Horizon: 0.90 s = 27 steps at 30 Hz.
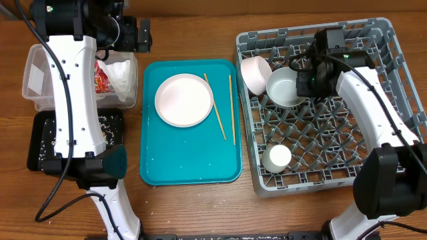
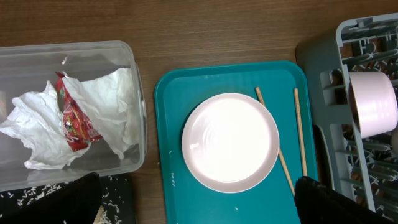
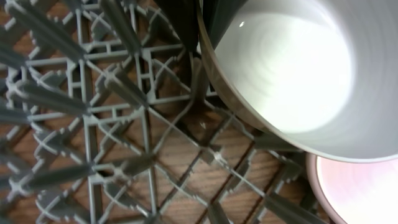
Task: Sort waste into correct bins and load items into the dishwasher
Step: 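Release the white bowl and move the right gripper back toward the plate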
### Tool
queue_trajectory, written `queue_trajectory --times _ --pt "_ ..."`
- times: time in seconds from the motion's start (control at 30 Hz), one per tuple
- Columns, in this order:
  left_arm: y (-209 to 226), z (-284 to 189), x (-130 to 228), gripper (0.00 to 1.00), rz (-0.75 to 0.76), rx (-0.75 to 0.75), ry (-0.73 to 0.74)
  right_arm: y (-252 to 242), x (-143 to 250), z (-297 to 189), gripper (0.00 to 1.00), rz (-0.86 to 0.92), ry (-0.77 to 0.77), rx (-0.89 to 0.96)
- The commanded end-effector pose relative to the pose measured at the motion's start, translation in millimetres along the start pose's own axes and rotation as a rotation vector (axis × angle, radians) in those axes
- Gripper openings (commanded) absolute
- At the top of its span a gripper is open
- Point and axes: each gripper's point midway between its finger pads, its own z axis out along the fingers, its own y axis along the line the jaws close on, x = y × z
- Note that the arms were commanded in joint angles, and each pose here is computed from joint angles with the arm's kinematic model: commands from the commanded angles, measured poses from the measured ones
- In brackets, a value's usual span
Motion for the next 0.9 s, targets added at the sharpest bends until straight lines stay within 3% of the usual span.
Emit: queue_trajectory --times 0.0,0.13,0.27,0.4,0.57,0.67,0.87 --pt "2 -3 -3 1.00 -0.003 -0.008 -0.016 -5 -23 -45 0.04 0.080 -0.110 0.028" --pt "2 -3 -3 1.00 -0.003 -0.008 -0.016 -26 -26 -103 0.04 0.201 -0.190 0.175" --pt "2 -3 -3 1.00 -0.003 -0.008 -0.016 -53 -15 -167 0.04 0.336 -0.288 0.460" --pt "2 -3 -3 1.00 -0.003 -0.008 -0.016 -41 7 -186 0.04 0.392 -0.306 0.561" --pt "2 -3 -3 1.00 -0.002 -0.008 -0.016 12 24 -159 0.04 0.198 -0.241 0.644" --pt "2 -3 -3 1.00 -0.002 -0.008 -0.016 37 17 -146 0.04 0.039 -0.281 0.747" --pt "2 -3 -3 1.00 -0.002 -0.008 -0.017 40 -13 -143 0.04 -0.247 -0.349 1.028"
